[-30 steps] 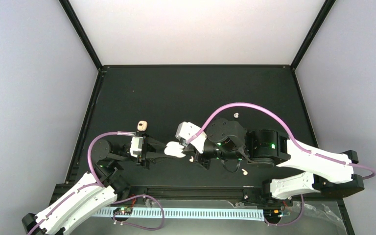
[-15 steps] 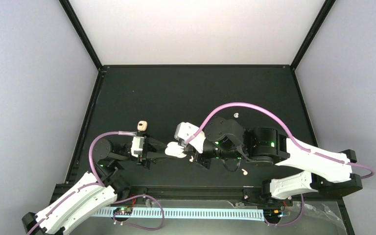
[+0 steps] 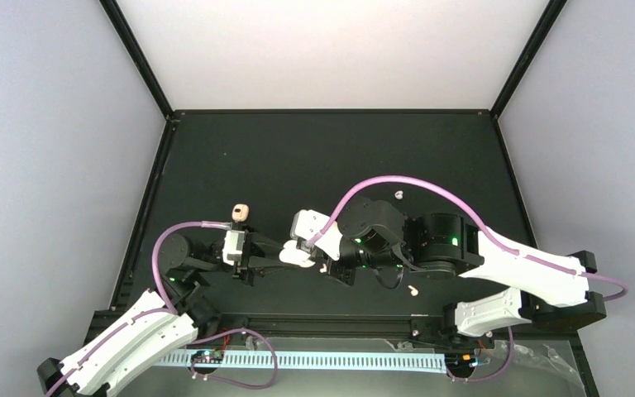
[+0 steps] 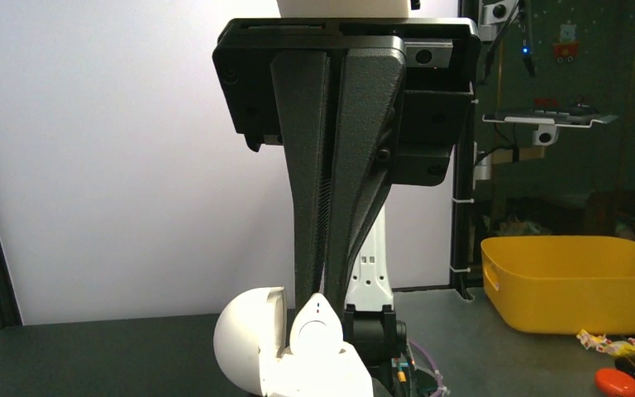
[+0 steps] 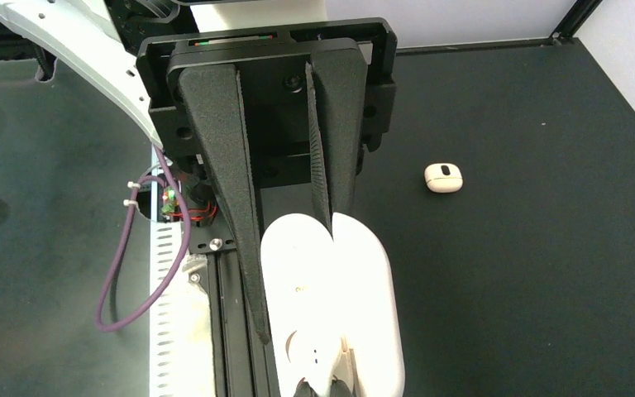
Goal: Insert the wireless bluetooth earbuds into the charging case
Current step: Adjust the earbud with the charging case.
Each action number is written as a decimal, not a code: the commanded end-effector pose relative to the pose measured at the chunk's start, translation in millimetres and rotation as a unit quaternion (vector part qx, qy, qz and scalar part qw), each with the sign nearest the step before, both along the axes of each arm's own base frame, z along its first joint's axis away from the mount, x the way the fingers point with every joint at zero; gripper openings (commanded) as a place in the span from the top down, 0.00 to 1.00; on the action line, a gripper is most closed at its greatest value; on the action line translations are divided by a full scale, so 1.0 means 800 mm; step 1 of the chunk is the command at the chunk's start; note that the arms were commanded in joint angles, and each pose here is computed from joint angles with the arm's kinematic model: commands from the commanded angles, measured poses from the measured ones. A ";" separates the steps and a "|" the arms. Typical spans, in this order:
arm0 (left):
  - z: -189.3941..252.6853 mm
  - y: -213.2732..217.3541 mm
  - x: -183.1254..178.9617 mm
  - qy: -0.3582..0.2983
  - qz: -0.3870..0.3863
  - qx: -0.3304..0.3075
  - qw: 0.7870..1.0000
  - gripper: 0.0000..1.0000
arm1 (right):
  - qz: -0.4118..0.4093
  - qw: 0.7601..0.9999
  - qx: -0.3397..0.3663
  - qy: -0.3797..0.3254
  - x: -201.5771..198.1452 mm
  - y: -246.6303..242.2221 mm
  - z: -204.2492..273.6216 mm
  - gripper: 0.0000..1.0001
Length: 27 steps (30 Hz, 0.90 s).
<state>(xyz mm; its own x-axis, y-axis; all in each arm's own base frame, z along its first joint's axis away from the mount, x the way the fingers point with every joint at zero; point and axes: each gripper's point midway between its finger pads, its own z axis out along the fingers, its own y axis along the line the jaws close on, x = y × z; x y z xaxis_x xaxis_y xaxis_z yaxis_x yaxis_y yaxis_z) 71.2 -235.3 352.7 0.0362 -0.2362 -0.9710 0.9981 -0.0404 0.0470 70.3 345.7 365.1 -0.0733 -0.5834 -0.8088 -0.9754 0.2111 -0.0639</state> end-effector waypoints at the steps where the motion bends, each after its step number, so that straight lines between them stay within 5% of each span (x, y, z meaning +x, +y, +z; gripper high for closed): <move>1: 0.032 0.009 -0.014 -0.039 -0.005 -0.037 0.999 0.98 | 0.014 1.000 -0.017 -0.002 -0.003 0.007 -0.009 0.99; 27: 0.037 0.013 -0.020 -0.044 -0.013 -0.058 0.997 0.98 | 0.059 0.997 -0.031 -0.023 -0.010 0.025 -0.012 0.99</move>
